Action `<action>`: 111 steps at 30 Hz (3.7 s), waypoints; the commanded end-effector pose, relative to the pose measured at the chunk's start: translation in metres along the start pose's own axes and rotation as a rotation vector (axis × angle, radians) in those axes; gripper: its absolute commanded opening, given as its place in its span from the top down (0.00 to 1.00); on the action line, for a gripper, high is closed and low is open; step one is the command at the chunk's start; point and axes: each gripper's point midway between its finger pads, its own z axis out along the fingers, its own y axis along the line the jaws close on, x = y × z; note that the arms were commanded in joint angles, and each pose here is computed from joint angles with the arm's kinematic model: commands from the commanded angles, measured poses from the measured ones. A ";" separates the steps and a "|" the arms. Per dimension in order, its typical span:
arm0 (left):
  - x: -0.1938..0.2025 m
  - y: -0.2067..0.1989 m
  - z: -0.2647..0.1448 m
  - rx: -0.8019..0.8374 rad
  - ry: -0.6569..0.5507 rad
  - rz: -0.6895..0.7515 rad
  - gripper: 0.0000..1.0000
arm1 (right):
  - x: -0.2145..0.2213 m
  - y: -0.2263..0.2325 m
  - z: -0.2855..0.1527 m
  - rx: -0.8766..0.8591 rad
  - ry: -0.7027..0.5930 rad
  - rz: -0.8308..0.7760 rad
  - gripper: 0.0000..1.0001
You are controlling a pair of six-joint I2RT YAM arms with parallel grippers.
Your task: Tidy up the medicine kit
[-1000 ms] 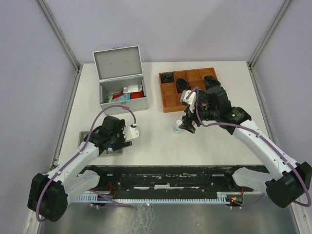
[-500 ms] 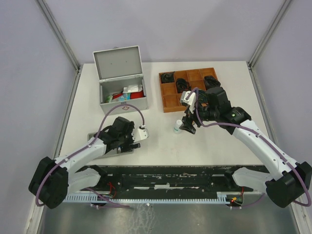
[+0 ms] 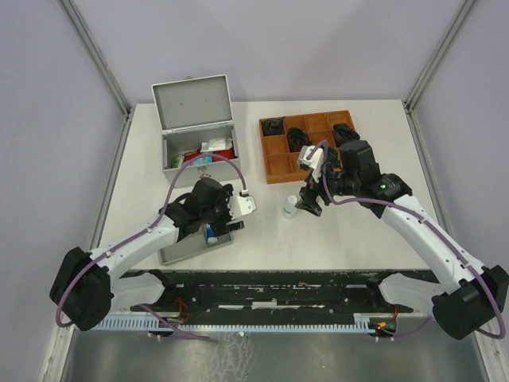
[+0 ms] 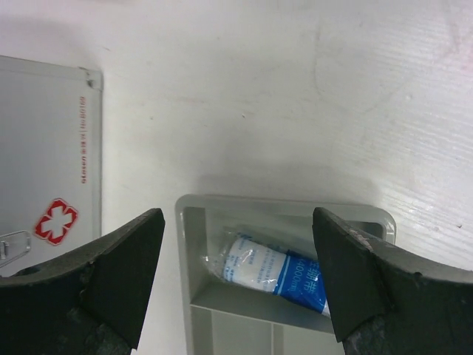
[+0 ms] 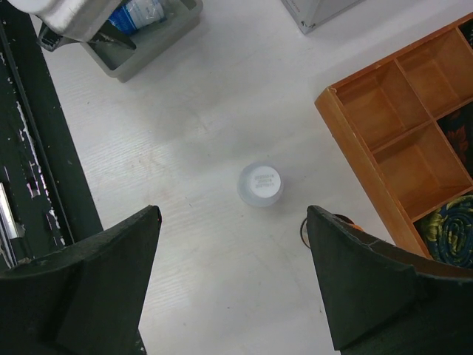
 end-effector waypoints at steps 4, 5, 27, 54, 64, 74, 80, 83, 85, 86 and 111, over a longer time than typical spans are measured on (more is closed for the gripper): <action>-0.007 0.017 -0.011 -0.078 -0.009 0.021 0.12 | -0.019 -0.006 -0.006 0.019 -0.045 -0.037 0.11; -0.003 0.017 -0.010 -0.081 0.009 0.023 0.12 | -0.018 -0.006 -0.006 0.018 -0.044 -0.038 0.11; 0.013 0.005 0.018 -0.003 0.102 0.018 0.14 | -0.018 -0.007 -0.008 0.021 -0.043 -0.040 0.11; -0.088 -0.062 0.066 0.232 -0.088 0.168 0.12 | -0.017 -0.031 -0.024 0.114 -0.066 0.004 0.10; -0.106 -0.055 0.042 0.193 -0.180 0.179 0.10 | -0.012 -0.037 -0.021 0.123 -0.048 0.020 0.10; -0.108 -0.039 0.021 0.101 -0.212 0.198 0.06 | -0.010 -0.040 -0.020 0.128 -0.046 0.036 0.10; -0.107 -0.028 0.012 0.058 -0.222 0.193 0.05 | -0.008 -0.042 -0.020 0.129 -0.043 0.049 0.10; -0.107 -0.026 0.008 0.045 -0.223 0.192 0.05 | -0.006 -0.042 -0.018 0.124 -0.037 0.054 0.10; -0.106 -0.025 0.005 0.043 -0.225 0.188 0.04 | -0.005 -0.042 -0.018 0.120 -0.036 0.057 0.10; -0.105 -0.025 0.003 0.040 -0.227 0.185 0.04 | -0.005 -0.041 -0.017 0.117 -0.036 0.056 0.10; -0.019 0.044 -0.063 -0.206 -0.117 -0.160 0.01 | 0.053 -0.055 0.004 0.220 0.136 0.177 0.11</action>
